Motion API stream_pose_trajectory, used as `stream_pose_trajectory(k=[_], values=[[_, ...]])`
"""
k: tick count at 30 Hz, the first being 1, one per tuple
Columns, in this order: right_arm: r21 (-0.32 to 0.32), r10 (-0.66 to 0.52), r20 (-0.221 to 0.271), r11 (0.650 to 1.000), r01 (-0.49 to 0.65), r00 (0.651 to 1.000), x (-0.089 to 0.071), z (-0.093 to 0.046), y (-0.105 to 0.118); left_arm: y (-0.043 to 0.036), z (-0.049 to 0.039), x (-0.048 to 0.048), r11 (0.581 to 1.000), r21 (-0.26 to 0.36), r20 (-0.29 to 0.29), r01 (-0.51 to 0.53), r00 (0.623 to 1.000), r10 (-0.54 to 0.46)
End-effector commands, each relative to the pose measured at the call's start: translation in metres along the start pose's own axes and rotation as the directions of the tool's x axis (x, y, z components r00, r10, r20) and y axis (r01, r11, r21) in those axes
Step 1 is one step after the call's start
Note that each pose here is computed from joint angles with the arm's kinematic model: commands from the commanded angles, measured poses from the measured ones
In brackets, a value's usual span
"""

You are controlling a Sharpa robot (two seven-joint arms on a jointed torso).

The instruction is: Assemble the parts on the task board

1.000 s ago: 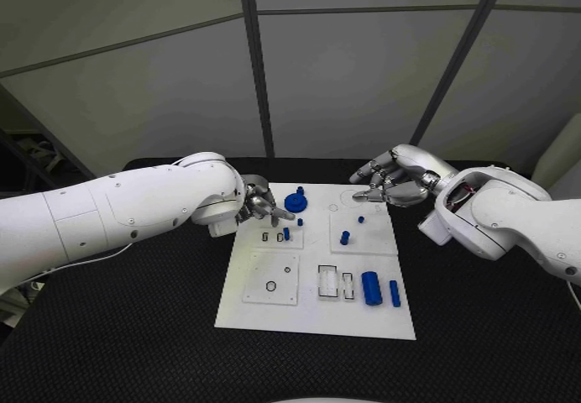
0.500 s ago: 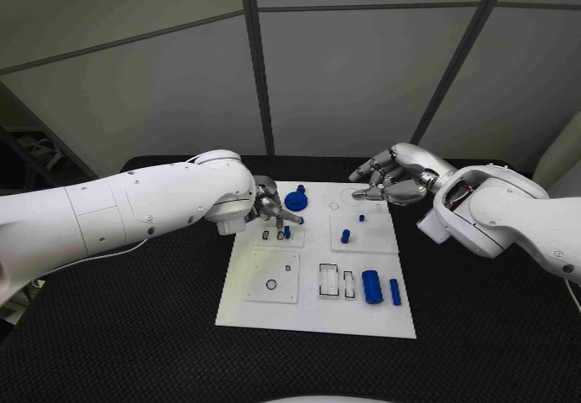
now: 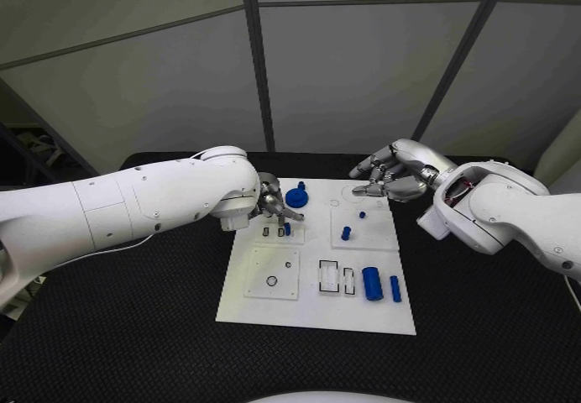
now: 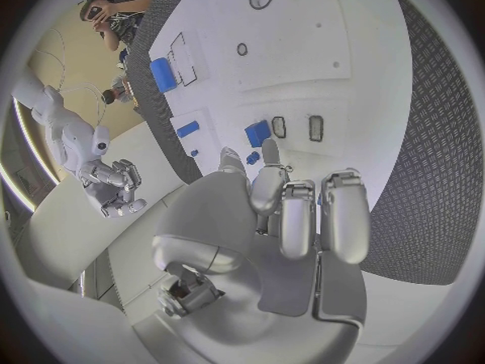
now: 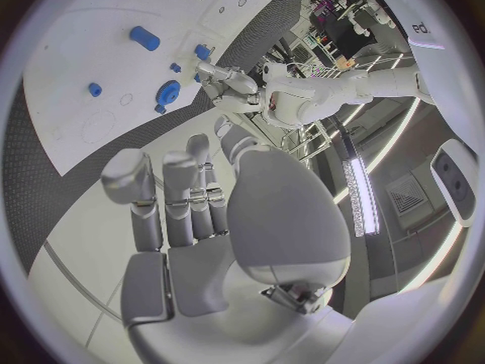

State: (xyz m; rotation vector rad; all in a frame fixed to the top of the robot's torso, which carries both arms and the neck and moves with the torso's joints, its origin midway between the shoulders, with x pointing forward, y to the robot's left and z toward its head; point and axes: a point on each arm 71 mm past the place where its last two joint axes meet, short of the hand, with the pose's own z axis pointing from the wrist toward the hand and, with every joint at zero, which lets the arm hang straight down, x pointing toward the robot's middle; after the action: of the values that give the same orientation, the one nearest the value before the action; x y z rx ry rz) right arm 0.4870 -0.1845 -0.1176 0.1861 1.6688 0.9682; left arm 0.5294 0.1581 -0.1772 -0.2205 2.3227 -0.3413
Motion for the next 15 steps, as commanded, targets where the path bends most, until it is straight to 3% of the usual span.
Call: stream_pose_trajectory(k=[1, 15], values=[[-0.006, -0.003, 0.011, 1.000, 0.004, 1.000, -0.0014, 0.0008, 0.0015, -0.0006, 0.0004, 0.0006, 1.000, -0.013, -0.012, -0.027, 1.000, 0.026], [-0.006, -0.004, 0.002, 1.000, 0.004, 1.000, -0.0001, 0.0020, 0.0021, 0.0007, 0.0026, 0.0034, 0.999, -0.026, -0.035, -0.045, 0.998, 0.044]])
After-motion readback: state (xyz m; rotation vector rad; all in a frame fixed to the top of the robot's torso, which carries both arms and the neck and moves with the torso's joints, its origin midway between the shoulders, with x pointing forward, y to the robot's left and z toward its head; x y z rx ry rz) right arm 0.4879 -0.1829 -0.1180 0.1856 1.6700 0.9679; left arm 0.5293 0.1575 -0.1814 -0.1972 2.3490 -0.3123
